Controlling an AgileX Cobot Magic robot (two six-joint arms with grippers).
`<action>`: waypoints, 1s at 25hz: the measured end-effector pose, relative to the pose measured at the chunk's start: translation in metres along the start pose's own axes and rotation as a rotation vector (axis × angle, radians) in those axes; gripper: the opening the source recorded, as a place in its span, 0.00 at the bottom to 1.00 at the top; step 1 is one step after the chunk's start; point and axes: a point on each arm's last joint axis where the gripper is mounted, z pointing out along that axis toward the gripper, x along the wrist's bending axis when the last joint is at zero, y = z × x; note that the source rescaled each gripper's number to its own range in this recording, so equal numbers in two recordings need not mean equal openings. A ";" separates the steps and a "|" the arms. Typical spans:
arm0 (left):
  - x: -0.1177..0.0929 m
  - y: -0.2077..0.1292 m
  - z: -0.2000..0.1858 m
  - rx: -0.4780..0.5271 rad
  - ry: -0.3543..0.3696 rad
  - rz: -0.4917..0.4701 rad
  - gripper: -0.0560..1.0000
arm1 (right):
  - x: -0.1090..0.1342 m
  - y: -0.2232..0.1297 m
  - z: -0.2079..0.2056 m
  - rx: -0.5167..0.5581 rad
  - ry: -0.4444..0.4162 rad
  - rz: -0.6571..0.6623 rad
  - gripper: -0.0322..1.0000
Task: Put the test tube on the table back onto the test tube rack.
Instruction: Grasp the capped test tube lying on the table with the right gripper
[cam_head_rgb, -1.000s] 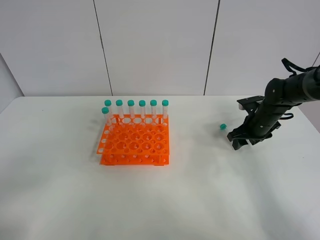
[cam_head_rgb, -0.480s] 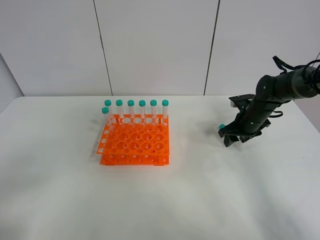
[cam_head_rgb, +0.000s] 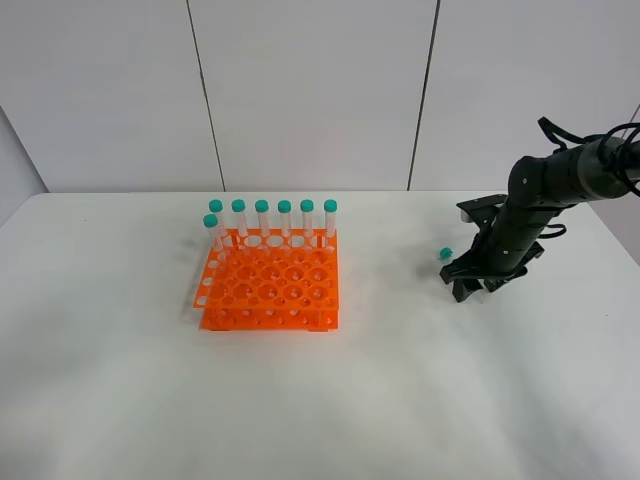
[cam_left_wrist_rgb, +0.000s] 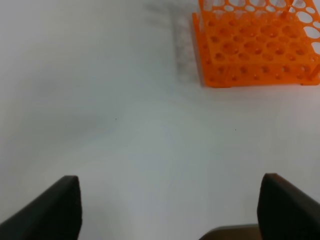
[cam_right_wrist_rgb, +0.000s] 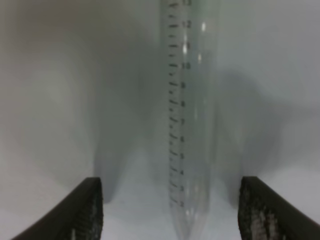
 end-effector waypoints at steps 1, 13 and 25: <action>0.000 0.000 0.000 0.000 0.000 0.000 1.00 | 0.000 0.000 0.000 0.000 -0.001 0.002 0.96; 0.000 0.000 0.000 0.000 0.000 0.000 1.00 | 0.000 0.000 0.000 0.000 -0.004 0.004 0.37; 0.000 0.000 0.000 0.000 0.000 0.000 1.00 | -0.001 0.002 0.000 -0.025 -0.010 0.004 0.34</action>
